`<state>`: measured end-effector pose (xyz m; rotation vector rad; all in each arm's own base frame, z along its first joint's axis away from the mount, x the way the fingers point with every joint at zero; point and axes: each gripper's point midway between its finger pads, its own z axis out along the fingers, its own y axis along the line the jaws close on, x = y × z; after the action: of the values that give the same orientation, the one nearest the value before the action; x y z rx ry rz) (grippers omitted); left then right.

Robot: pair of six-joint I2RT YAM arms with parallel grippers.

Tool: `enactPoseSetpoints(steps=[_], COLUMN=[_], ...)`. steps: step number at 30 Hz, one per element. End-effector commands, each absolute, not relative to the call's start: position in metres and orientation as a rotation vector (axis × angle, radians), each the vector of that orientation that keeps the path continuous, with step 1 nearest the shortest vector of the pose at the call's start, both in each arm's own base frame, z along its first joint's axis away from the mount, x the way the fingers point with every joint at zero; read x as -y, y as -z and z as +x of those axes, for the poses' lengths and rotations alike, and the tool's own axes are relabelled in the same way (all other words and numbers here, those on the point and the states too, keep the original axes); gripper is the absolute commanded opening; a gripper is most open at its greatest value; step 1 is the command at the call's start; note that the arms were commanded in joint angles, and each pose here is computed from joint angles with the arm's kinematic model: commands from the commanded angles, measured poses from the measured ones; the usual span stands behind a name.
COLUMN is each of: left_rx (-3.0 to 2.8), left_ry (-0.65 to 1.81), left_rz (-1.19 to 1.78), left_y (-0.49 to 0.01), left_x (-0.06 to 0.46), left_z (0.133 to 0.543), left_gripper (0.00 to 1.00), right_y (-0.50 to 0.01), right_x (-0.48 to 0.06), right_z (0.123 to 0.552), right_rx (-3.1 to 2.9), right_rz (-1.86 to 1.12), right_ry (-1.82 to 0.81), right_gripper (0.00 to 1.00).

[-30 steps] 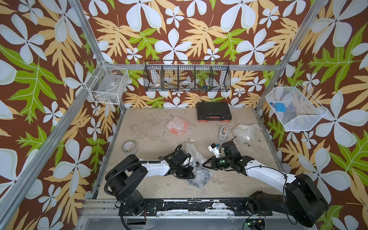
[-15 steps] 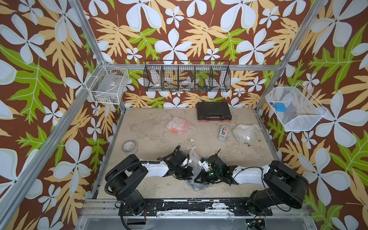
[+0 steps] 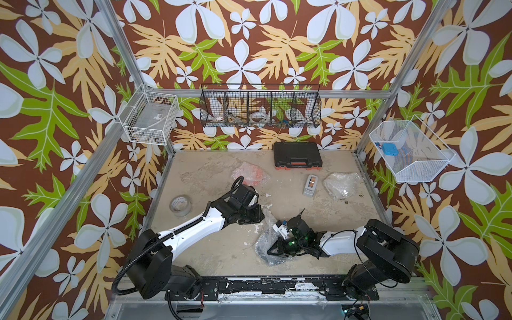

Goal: Wrap dinner plates in bubble wrap
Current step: Wrap the plate in the bubble wrap.

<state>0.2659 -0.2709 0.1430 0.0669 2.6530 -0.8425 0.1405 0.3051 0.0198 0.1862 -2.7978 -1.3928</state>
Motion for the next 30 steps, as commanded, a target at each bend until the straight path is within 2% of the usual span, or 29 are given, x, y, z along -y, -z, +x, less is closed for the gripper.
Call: enactPoseSetpoints(steps=[1, 4, 8, 12, 22, 30], left_rx=[-2.685, -2.697, -2.722, -2.746, -2.768, -2.769], left_ry=[0.717, 0.584, 0.534, 0.610, 0.784, 0.793], left_rz=[0.099, 0.087, 0.083, 0.088, 0.111, 0.115], left_y=[-0.146, -0.144, -0.133, -0.121, -0.112, -0.112], left_x=[0.263, 0.259, 0.260, 0.270, 0.293, 0.296], left_z=[0.276, 0.292, 0.299, 0.295, 0.282, 0.280], left_gripper=[0.34, 0.46, 0.57, 0.59, 0.51, 0.20], right_y=[0.006, 0.005, 0.004, 0.005, 0.006, 0.008], right_x=[-0.285, -0.286, -0.286, -0.286, -0.286, -0.286], right_z=[0.132, 0.133, 0.134, 0.133, 0.133, 0.133], right_rx=[2.841, 2.842, 2.842, 2.842, 2.839, 2.839], right_rz=[0.096, 0.096, 0.089, 0.088, 0.088, 0.085], right_ry=[1.189, 1.193, 1.196, 1.193, 1.190, 1.183], right_gripper=[0.00, 0.00, 0.00, 0.00, 0.00, 0.00])
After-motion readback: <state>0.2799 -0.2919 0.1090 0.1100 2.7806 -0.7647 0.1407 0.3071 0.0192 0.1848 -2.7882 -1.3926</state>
